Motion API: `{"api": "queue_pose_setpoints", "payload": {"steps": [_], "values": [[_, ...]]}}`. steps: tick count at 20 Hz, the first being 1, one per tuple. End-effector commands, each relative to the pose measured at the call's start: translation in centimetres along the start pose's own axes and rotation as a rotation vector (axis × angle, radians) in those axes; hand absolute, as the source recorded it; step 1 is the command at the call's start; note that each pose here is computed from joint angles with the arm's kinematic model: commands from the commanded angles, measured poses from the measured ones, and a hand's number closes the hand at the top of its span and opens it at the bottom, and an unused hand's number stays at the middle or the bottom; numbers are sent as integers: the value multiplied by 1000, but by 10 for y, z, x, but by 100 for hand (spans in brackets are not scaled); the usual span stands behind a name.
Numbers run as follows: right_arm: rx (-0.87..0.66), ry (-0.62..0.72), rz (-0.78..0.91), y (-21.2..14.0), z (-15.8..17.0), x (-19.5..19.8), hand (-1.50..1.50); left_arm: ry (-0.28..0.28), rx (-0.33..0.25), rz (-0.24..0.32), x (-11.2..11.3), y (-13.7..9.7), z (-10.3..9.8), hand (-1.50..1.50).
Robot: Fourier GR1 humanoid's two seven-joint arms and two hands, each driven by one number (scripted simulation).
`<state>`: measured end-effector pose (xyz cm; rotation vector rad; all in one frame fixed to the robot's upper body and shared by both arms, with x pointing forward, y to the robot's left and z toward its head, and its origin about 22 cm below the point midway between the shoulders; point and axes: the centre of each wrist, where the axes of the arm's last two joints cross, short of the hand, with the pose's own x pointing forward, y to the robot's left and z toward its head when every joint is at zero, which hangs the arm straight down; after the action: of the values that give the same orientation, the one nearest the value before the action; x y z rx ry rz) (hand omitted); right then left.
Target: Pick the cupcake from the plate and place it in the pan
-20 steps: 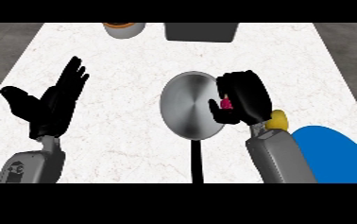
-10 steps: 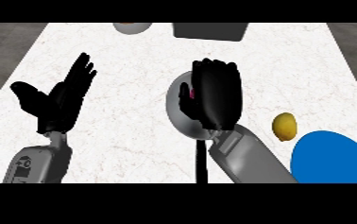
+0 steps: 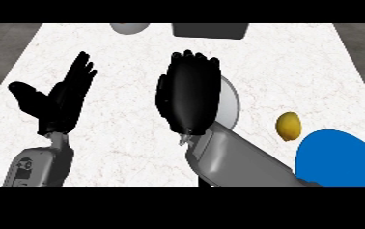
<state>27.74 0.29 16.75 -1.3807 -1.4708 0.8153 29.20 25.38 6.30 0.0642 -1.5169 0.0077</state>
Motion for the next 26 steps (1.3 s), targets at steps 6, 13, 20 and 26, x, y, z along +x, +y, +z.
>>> {"api": "queue_pose_setpoints", "payload": {"steps": [6, 13, 20, 26], "values": [[-4, 146, -86, 40, -21, -31, 150, -7, 49, -9, -9, 17, 16, 0], [81, 99, -137, 106, -42, -57, 150, -11, 23, -8, -2, 4, 5, 0], [191, 207, -135, 139, -41, -82, 150, 5, 30, -22, -14, 5, 5, 0], [287, 338, -243, 165, -44, -111, -150, -30, 22, 2, 10, 12, -3, 0]]}}
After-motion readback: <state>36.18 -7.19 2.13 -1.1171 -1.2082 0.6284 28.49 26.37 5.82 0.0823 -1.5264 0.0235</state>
